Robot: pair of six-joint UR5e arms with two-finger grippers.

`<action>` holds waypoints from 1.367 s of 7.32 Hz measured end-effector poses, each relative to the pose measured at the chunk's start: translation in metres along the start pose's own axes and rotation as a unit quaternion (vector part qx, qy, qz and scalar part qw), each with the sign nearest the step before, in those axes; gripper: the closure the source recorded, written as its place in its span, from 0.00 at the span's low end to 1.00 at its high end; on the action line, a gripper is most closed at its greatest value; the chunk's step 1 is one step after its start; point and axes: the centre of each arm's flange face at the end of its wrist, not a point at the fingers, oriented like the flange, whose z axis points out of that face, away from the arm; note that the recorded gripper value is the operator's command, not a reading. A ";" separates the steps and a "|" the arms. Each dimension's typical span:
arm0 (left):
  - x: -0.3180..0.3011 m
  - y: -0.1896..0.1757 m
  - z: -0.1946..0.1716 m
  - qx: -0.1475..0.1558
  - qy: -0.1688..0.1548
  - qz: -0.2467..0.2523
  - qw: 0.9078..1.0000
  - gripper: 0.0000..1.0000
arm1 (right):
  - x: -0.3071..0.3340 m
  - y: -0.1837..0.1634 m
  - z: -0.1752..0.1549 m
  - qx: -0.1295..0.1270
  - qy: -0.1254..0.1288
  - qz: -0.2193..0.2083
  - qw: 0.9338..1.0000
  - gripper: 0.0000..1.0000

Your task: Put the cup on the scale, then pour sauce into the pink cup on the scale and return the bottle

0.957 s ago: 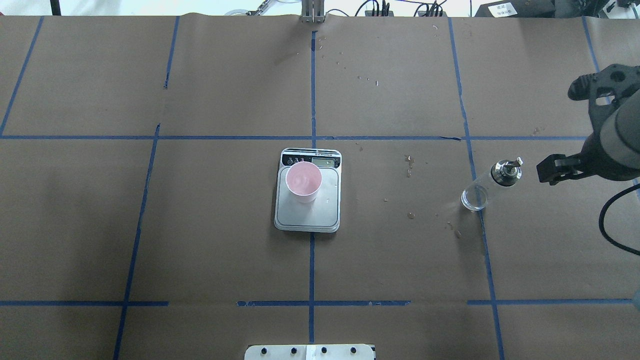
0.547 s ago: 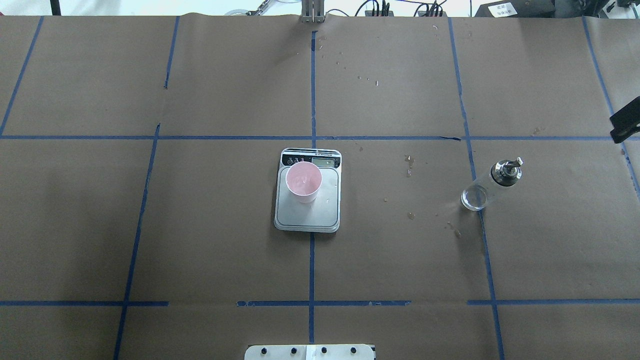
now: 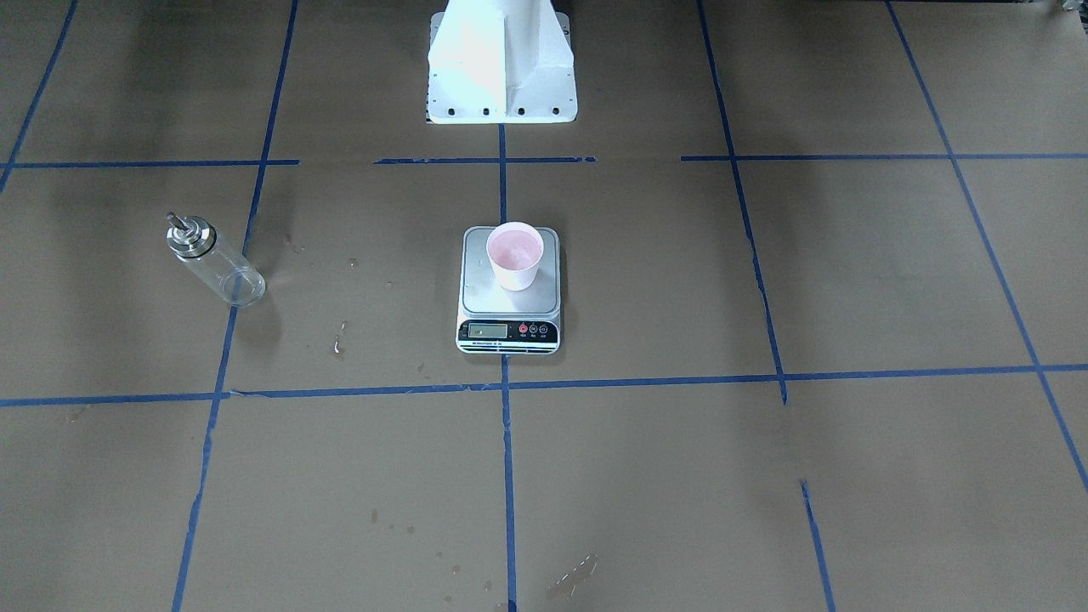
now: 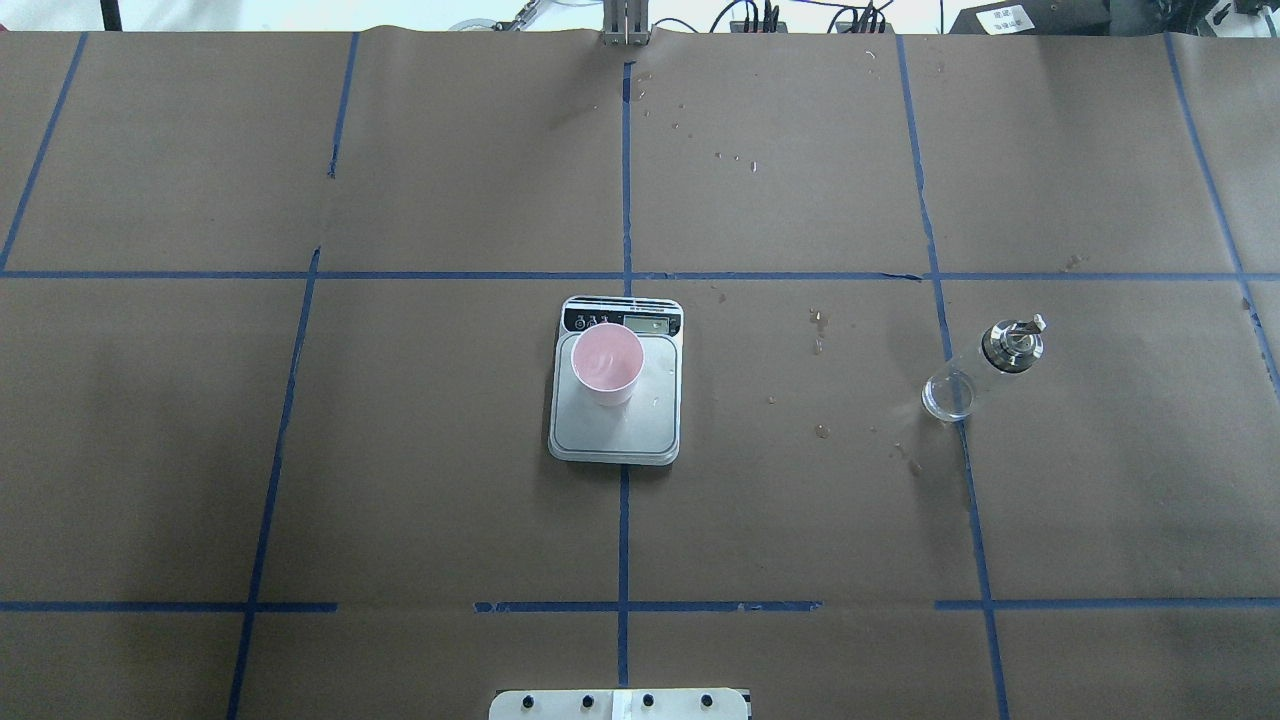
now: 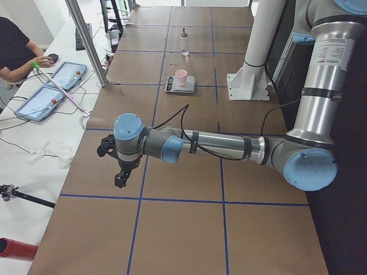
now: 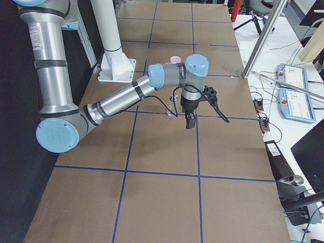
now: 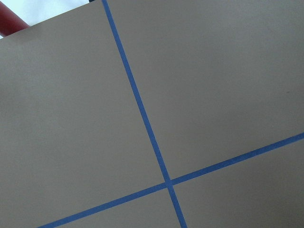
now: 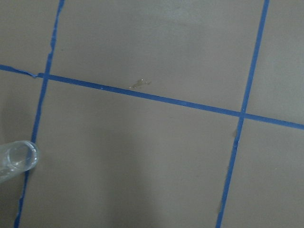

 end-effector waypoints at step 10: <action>-0.021 0.065 0.031 -0.071 0.014 -0.064 0.995 0.00 | 0.113 0.058 0.101 -0.029 -0.004 0.047 0.998 0.00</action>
